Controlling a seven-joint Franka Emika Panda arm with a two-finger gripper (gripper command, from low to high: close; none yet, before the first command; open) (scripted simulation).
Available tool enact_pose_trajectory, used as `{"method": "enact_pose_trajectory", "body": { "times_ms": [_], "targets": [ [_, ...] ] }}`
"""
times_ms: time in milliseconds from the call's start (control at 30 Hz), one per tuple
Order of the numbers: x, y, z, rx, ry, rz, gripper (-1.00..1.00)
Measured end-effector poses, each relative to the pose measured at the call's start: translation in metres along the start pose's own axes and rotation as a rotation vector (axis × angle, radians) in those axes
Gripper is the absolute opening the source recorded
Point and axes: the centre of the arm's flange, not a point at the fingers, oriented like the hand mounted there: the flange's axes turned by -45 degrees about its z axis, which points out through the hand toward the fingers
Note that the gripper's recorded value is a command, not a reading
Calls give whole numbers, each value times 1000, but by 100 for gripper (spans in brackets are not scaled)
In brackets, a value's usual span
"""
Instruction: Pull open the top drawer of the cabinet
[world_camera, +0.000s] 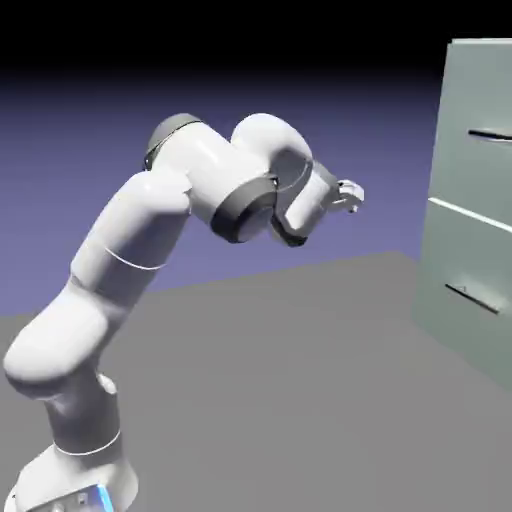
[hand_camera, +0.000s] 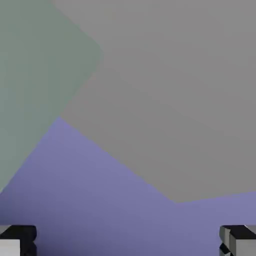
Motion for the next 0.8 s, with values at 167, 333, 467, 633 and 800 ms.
{"method": "enact_pose_trajectory", "body": {
  "times_ms": [167, 333, 467, 633, 800],
  "targets": [
    [-15, -43, -1, 87, -88, -219, 0],
    [-20, -100, -7, 218, -136, -415, 0],
    [-15, -155, -14, 346, -134, -555, 0],
    [7, -231, -26, 517, -70, -710, 0],
    [45, -305, -42, 666, 53, -832, 0]
  ]
}}
